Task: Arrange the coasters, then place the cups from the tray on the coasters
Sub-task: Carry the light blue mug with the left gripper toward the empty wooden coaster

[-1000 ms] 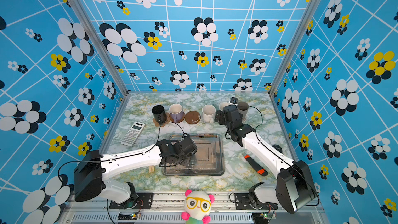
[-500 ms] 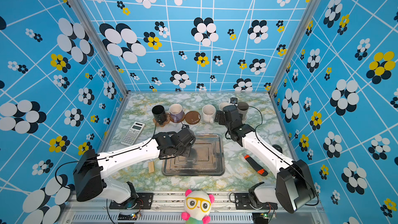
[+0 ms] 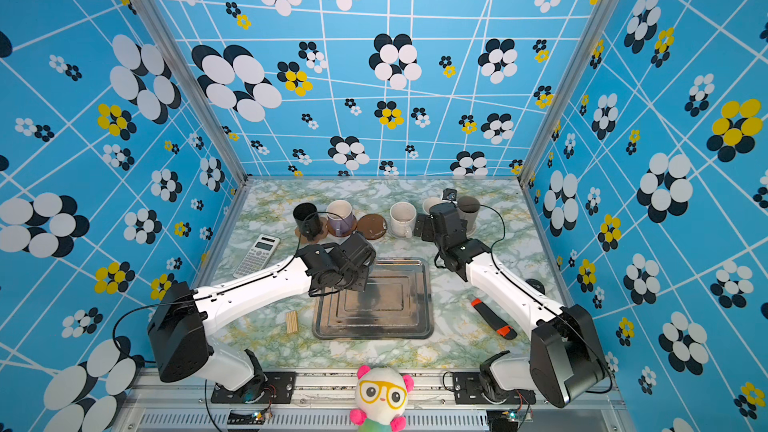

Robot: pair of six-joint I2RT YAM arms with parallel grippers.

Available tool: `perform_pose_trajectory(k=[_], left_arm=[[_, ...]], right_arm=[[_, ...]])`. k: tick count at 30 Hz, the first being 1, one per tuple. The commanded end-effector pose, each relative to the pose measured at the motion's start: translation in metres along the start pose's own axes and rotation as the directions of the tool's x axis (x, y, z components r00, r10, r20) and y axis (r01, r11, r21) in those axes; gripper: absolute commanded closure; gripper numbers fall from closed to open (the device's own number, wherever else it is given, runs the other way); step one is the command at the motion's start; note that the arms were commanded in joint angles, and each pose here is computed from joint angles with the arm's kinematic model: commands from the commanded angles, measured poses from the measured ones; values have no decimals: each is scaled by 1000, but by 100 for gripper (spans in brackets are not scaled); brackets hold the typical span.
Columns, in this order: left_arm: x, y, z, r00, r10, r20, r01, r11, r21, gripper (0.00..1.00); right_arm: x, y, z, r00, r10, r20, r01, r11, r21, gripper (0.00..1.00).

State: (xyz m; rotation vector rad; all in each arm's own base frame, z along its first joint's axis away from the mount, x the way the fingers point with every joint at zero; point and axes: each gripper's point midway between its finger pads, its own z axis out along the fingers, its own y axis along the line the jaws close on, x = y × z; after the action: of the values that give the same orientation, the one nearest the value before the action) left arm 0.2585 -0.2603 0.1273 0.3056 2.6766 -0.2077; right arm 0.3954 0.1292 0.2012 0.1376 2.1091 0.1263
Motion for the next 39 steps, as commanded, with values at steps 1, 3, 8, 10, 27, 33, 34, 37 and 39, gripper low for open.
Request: perform_pose_trajectory(k=[1, 3, 8, 10, 27, 33, 34, 37, 39], left_arm=[[-28, -7, -5, 998, 3, 64, -5, 1000, 31, 100], [-33, -6, -2, 998, 2, 64, -4, 1000, 31, 100], [-40, -7, 4, 998, 6, 58, -8, 999, 36, 100], [-44, -7, 6, 998, 4, 61, -7, 999, 36, 100], [-78, 8, 20, 997, -11, 70, 9, 1000, 26, 100], [-93, 11, 26, 997, -17, 74, 14, 999, 35, 100], [-95, 11, 27, 997, -17, 75, 14, 999, 35, 100], [-102, 11, 30, 997, -14, 75, 11, 999, 34, 100], [-107, 11, 32, 997, -9, 75, 6, 999, 33, 100]], right_arm=[[-13, 2, 0, 1000, -2, 21, 2, 1000, -8, 1], [-13, 2, 1, 1000, -4, 20, 4, 1000, -7, 1], [-12, 0, 2, 1000, -8, 16, 8, 1000, -2, 1], [-13, -1, 1, 1000, -9, 16, 9, 1000, 0, 1], [-11, -1, 4, 1000, -13, 4, 13, 1000, -7, 1], [-10, -2, 4, 1000, -13, 0, 13, 1000, -4, 1], [-11, -2, 4, 1000, -11, 3, 11, 1000, -5, 1], [-11, -3, 3, 1000, -12, 3, 12, 1000, -4, 1], [-12, -3, 3, 1000, -11, 3, 11, 1000, -4, 1]])
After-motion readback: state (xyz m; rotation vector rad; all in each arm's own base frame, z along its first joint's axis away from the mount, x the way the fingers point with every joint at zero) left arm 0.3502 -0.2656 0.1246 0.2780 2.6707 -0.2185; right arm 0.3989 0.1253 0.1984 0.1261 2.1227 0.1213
